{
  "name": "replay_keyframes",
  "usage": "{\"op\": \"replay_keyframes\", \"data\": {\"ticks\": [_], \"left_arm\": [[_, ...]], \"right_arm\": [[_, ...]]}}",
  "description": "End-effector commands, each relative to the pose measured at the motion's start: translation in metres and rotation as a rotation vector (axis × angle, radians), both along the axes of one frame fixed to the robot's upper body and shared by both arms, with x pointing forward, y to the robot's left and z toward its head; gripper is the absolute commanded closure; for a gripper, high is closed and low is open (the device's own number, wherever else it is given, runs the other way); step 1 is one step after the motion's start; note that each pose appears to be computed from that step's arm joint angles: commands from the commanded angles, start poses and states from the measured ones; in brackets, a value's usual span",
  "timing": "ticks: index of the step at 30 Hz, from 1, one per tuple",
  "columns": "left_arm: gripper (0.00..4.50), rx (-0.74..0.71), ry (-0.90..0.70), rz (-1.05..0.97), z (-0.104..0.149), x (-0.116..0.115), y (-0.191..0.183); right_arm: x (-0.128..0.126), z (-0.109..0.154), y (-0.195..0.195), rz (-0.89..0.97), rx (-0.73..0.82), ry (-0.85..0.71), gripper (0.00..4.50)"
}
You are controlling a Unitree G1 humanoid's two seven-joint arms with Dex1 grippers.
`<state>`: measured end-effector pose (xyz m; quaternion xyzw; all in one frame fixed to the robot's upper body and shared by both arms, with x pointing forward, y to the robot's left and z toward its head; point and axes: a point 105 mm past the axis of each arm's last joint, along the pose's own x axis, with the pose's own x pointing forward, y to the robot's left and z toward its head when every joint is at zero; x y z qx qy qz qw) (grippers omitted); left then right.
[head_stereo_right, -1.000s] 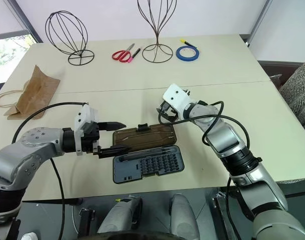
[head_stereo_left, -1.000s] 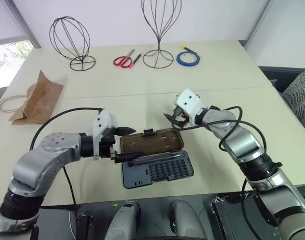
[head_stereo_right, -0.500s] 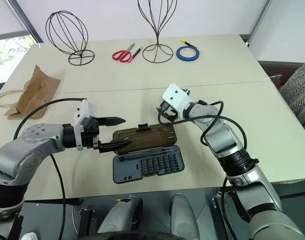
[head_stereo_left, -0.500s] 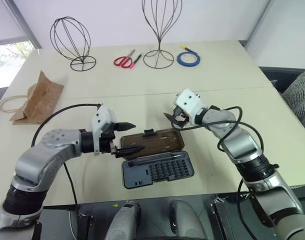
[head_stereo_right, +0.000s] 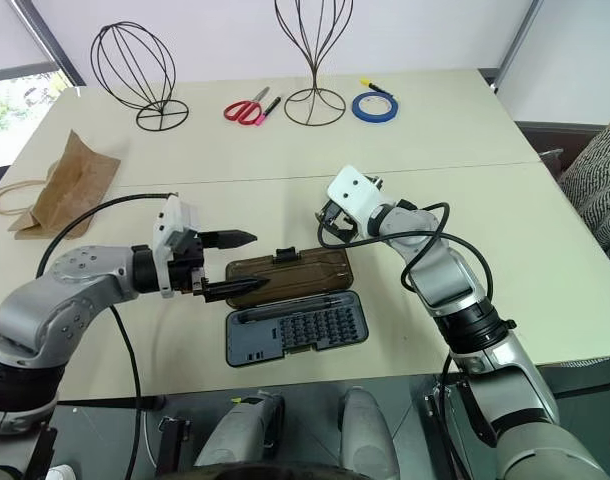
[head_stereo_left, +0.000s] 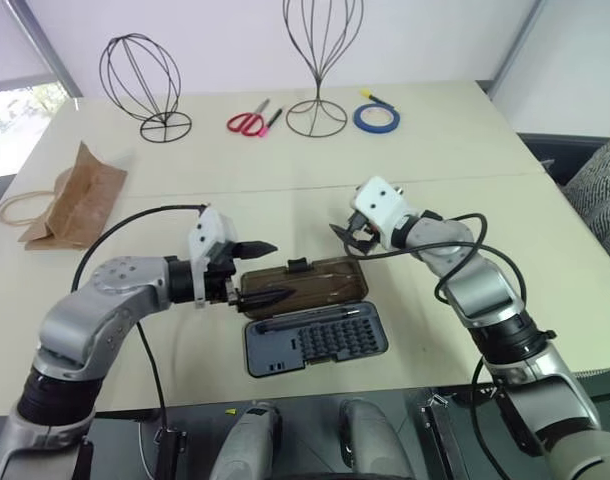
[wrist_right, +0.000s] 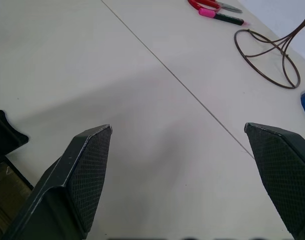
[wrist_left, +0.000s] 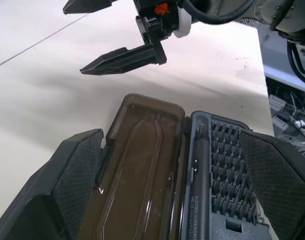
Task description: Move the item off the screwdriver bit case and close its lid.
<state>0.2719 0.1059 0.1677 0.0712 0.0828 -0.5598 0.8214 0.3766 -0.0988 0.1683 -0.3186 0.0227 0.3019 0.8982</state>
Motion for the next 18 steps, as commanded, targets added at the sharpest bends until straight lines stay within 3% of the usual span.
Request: {"op": "replay_keyframes", "data": {"ticks": [1,4,8,15,18], "left_arm": [[0.25,-0.014,-0.053,0.004,0.010,0.004,0.000],[1.23,-0.026,-0.057,0.005,0.012,0.004,-0.001],[3.32,-0.012,-0.071,0.029,0.013,0.009,0.000],[3.32,-0.008,-0.079,0.037,0.013,0.011,0.001],[4.14,-0.024,-0.075,0.021,0.015,0.008,0.000]], "right_arm": [[-0.004,0.017,0.003,0.016,0.021,-0.062,0.02],[-0.004,0.016,0.003,0.015,0.022,-0.062,0.00],[-0.005,0.016,0.003,0.015,0.022,-0.061,0.00],[-0.005,0.016,0.004,0.012,0.024,-0.063,0.00],[-0.005,0.015,0.004,0.013,0.024,-0.063,0.00]]}}
